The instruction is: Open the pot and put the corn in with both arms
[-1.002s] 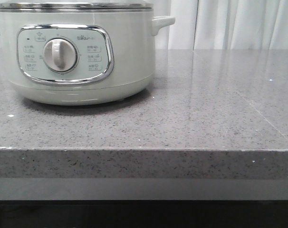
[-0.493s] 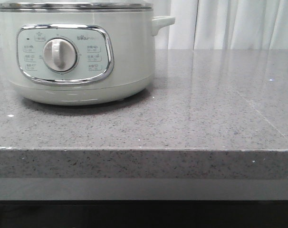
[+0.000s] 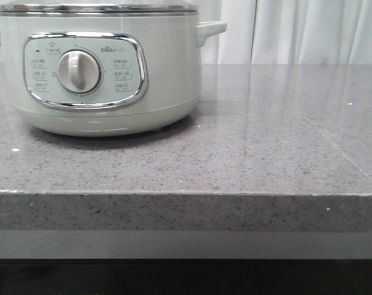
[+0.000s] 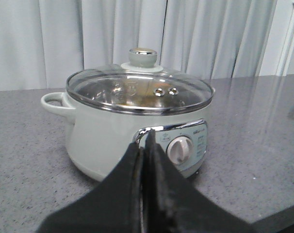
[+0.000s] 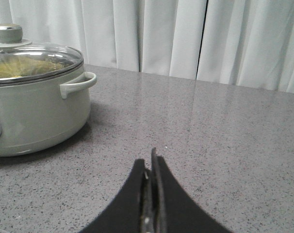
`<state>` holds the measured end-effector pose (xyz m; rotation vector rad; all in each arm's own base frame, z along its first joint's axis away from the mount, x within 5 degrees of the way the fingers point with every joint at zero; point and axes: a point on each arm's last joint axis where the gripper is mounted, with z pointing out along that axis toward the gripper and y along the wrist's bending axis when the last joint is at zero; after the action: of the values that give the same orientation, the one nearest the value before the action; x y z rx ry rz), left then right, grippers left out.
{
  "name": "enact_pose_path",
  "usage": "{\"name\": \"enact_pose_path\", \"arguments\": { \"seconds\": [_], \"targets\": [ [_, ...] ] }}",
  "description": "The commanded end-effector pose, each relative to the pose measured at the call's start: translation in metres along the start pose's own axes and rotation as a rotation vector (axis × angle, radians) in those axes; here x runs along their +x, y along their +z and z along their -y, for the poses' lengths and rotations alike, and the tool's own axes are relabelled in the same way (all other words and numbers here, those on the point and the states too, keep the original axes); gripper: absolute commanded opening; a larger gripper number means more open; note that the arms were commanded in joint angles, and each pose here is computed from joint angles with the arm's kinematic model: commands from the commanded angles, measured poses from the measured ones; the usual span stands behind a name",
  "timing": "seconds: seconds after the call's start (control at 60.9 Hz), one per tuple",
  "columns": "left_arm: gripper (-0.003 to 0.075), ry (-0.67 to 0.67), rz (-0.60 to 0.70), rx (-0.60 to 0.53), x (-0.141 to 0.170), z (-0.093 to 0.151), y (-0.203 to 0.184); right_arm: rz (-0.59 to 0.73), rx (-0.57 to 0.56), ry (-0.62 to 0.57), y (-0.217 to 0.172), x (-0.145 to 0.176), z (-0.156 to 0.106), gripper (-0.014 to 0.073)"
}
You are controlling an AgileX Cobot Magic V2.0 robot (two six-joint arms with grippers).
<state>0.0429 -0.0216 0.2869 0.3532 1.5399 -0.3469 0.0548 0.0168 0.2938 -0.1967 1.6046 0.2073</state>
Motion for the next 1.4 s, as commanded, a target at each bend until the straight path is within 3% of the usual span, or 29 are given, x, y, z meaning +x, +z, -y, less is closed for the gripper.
{"name": "enact_pose_path", "arguments": {
  "seconds": [0.0,0.378,0.542,1.38],
  "targets": [
    [-0.0018,0.011,0.076,-0.061,-0.002,-0.003,-0.001,0.093,0.020,-0.007,-0.001,-0.015,0.002,-0.0072],
    [-0.0018,-0.006,0.065,-0.361,0.079,-0.020,0.003,0.093,0.020,-0.007,-0.001,-0.015,0.002,-0.0072],
    [-0.0018,-0.022,0.045,-0.419,0.080,-0.023,0.001,0.093,0.020,-0.007,-0.001,-0.015,0.002,-0.0072],
    [-0.0018,-0.022,0.043,-0.433,0.081,-0.023,0.001,0.093,0.020,-0.007,-0.001,-0.015,0.002,-0.0072]
  ]
}}
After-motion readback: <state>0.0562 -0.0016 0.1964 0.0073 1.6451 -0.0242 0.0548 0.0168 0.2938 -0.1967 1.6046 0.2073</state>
